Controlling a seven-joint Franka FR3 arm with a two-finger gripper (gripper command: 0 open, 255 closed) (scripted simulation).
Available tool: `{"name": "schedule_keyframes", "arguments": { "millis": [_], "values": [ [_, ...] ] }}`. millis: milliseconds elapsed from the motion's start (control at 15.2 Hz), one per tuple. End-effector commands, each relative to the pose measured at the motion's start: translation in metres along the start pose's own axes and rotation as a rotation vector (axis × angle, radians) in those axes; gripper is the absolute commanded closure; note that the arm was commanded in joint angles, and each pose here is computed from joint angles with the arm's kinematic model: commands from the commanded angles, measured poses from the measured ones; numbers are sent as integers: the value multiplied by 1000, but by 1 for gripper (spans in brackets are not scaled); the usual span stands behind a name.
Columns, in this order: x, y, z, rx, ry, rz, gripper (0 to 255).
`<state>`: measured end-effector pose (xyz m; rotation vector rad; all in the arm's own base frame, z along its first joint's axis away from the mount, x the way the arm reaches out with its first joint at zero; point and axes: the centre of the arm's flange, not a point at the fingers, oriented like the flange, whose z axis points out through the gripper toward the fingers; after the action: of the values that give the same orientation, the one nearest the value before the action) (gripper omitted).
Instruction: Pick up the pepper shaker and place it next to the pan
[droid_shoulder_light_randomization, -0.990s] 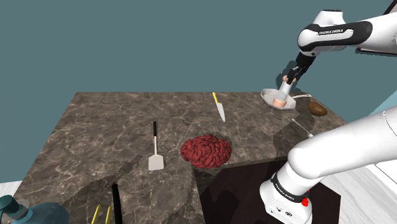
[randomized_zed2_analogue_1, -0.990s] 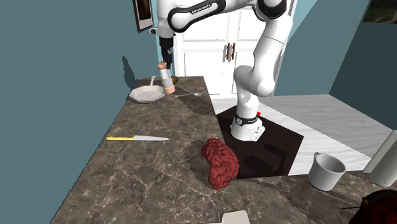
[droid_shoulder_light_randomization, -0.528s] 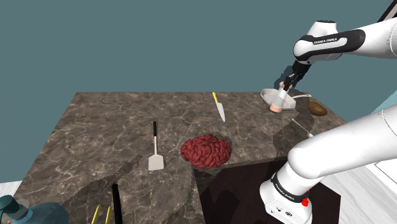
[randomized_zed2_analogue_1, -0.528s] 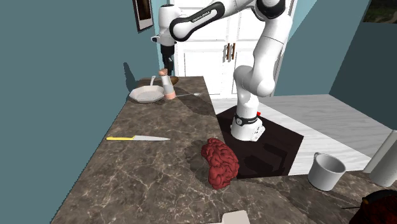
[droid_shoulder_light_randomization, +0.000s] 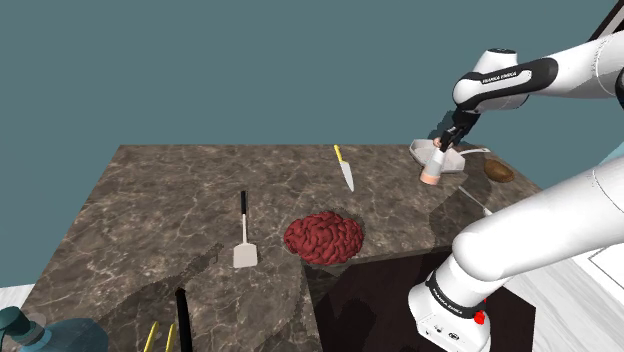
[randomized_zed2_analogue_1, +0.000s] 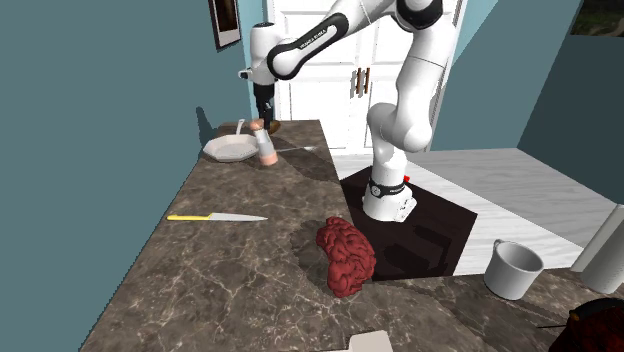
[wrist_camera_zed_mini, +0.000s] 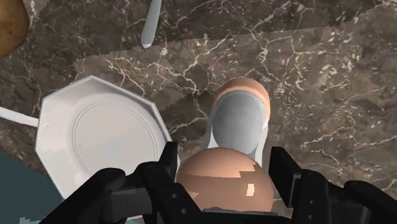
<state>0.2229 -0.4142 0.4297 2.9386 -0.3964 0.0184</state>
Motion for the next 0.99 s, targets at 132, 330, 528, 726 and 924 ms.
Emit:
{"name": "schedule_keyframes", "arguments": {
  "millis": [132,330,528,726,924],
  "values": [
    [0,-3,21,0,1,0,255],
    [-1,-3,25,0,1,0,255],
    [-1,-3,25,0,1,0,255],
    [-1,-3,25,0,1,0,255],
    [-1,-3,25,0,1,0,0]
  ]
}}
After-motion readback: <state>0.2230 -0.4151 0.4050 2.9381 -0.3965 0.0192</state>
